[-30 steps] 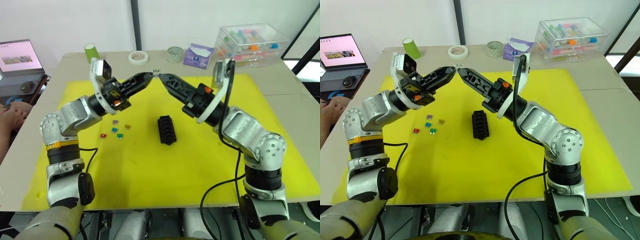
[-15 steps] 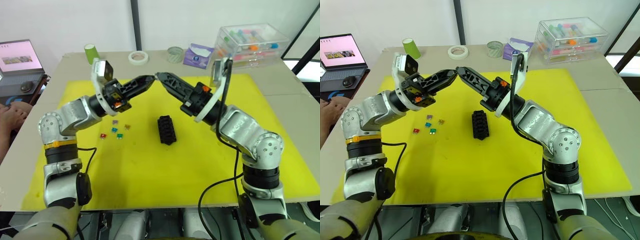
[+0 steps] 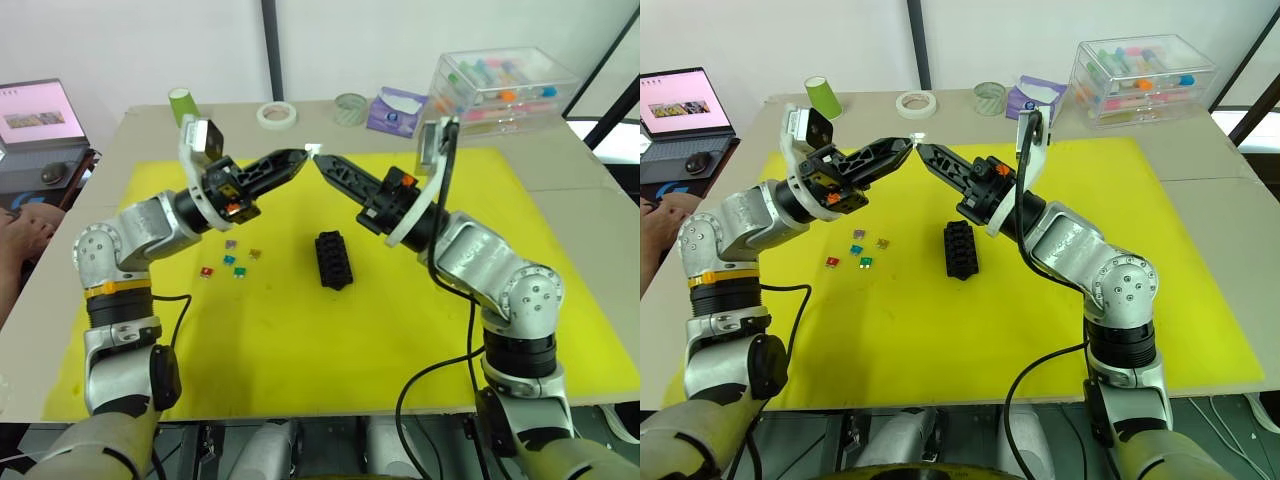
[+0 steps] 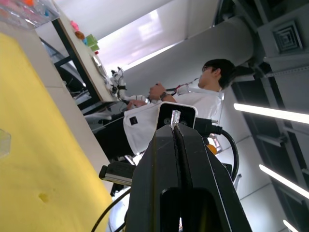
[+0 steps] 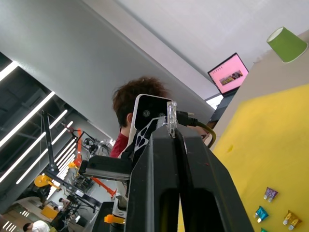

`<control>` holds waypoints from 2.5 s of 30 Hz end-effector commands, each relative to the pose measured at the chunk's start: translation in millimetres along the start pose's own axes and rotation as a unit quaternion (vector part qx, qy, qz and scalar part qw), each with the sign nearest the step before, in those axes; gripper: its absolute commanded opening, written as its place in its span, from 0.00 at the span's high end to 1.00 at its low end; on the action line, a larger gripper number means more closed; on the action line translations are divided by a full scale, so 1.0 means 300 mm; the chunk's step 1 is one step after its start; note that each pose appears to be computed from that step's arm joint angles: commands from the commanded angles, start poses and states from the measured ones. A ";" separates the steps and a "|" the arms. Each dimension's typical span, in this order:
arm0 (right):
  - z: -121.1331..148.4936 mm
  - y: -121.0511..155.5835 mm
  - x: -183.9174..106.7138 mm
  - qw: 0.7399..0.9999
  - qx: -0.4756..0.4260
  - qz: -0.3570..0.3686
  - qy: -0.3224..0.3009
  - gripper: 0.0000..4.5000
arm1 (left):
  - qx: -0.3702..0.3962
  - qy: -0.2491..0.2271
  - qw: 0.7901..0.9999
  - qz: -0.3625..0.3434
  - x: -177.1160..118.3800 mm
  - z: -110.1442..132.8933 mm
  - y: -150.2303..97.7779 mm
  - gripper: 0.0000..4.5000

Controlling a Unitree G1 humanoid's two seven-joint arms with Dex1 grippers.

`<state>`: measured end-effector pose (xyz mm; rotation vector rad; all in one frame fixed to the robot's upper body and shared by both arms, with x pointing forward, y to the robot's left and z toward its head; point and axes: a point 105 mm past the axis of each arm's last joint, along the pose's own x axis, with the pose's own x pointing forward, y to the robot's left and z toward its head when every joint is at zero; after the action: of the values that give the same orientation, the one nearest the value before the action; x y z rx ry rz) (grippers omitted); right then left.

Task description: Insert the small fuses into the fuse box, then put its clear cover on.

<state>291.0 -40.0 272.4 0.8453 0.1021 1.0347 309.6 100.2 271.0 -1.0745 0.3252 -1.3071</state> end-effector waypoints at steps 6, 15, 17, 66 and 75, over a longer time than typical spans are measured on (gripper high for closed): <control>0.026 0.045 0.007 0.999 -0.003 0.029 -0.015 0.99 | 0.021 -0.001 1.000 -0.012 -0.005 0.001 -0.035 1.00; 0.037 0.053 0.008 0.999 -0.005 0.030 -0.016 1.00 | 0.038 0.001 0.999 -0.025 -0.020 -0.005 -0.058 0.73; 0.038 0.055 0.009 0.999 -0.005 0.031 -0.015 1.00 | 0.037 -0.005 0.999 -0.026 -0.022 0.002 -0.059 0.58; -0.092 -0.233 -0.165 0.671 -0.554 0.063 0.489 1.00 | 0.594 0.167 0.782 0.089 -0.177 -0.310 0.190 0.02; -0.092 -0.258 -0.169 0.659 -0.560 0.059 0.499 1.00 | 0.591 0.169 0.785 0.078 -0.158 -0.323 0.198 0.02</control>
<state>306.0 -83.8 177.1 -0.9116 0.3376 1.3151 262.1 92.9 150.7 0.2390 -0.1335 -1.2029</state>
